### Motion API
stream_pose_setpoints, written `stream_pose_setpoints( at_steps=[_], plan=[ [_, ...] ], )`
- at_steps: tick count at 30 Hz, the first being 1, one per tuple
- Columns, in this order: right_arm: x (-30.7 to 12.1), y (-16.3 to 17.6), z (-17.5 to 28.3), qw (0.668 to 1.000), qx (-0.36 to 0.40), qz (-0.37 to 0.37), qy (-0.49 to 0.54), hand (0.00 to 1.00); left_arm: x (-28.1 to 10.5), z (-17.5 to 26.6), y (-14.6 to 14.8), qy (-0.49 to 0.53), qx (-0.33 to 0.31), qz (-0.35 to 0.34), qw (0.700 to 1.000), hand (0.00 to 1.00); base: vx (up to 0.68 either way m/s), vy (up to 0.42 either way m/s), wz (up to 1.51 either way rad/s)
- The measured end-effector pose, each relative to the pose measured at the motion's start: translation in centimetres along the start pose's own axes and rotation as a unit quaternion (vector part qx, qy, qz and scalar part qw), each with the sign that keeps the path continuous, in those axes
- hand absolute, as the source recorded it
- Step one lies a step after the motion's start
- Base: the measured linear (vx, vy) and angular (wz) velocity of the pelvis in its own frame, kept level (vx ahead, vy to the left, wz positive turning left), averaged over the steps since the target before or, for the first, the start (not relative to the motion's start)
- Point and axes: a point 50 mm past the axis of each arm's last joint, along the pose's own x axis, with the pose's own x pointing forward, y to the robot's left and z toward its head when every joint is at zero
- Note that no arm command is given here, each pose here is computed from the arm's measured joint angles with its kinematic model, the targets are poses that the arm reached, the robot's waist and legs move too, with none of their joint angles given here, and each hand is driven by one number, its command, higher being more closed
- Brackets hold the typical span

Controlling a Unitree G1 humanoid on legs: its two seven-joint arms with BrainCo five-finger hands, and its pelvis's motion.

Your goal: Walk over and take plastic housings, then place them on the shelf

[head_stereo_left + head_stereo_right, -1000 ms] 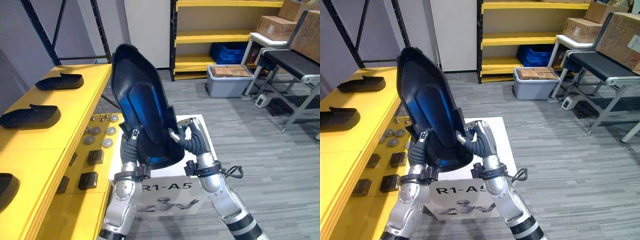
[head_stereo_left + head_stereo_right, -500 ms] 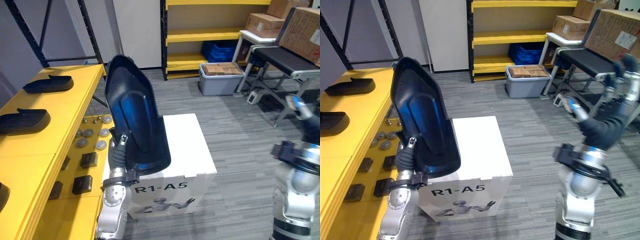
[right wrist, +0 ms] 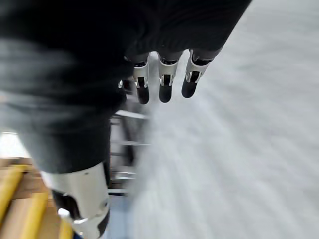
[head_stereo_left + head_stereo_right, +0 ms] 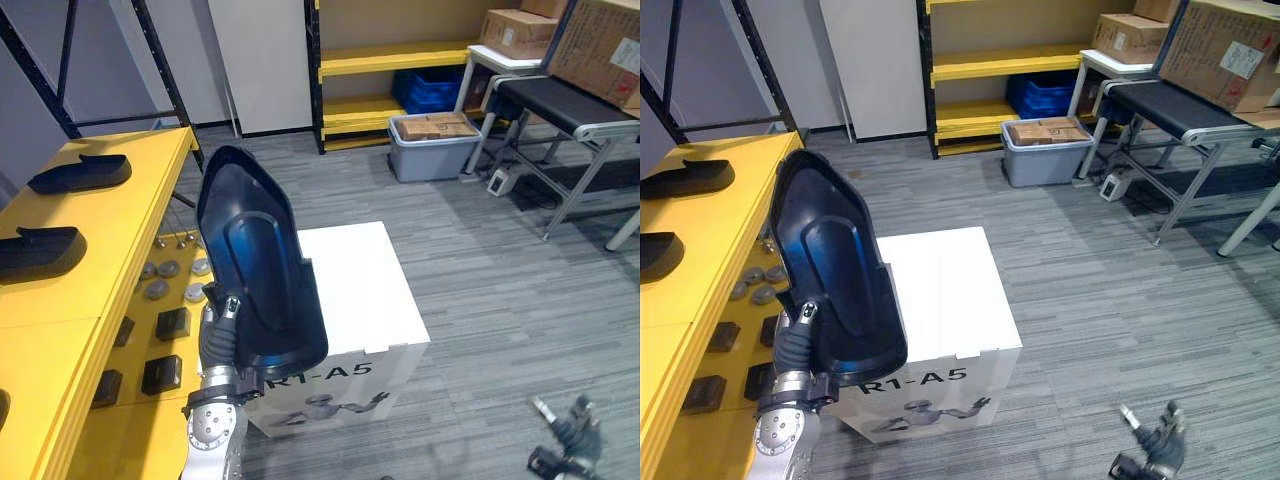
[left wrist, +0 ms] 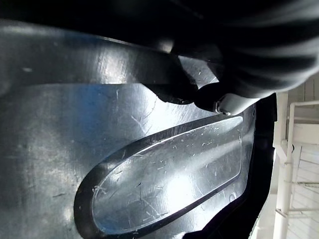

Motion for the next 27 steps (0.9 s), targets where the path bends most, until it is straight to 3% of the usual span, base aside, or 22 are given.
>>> stream_pose_setpoints(
  at_steps=[7, 17, 27],
  plan=[
    [-2.9, 4.3, -7.3, 0.976, -0.075, 0.132, 0.158, 0.00, -0.7, -0.2, -1.8, 0.009, -0.016, -0.043, 0.999, 1.00, -0.03, 0.009, 0.17],
    [-2.5, 5.6, -8.1, 0.962, -0.117, 0.164, 0.186, 0.00, -0.8, -0.4, -2.2, 0.014, -0.014, -0.059, 0.998, 1.00, 0.02, -0.004, 0.38],
    [-1.0, 7.5, -6.7, 0.959, -0.141, 0.179, 0.169, 0.00, -0.1, 0.4, -4.3, -0.008, -0.035, -0.089, 0.995, 1.00, 0.04, 0.039, 1.64]
  ],
)
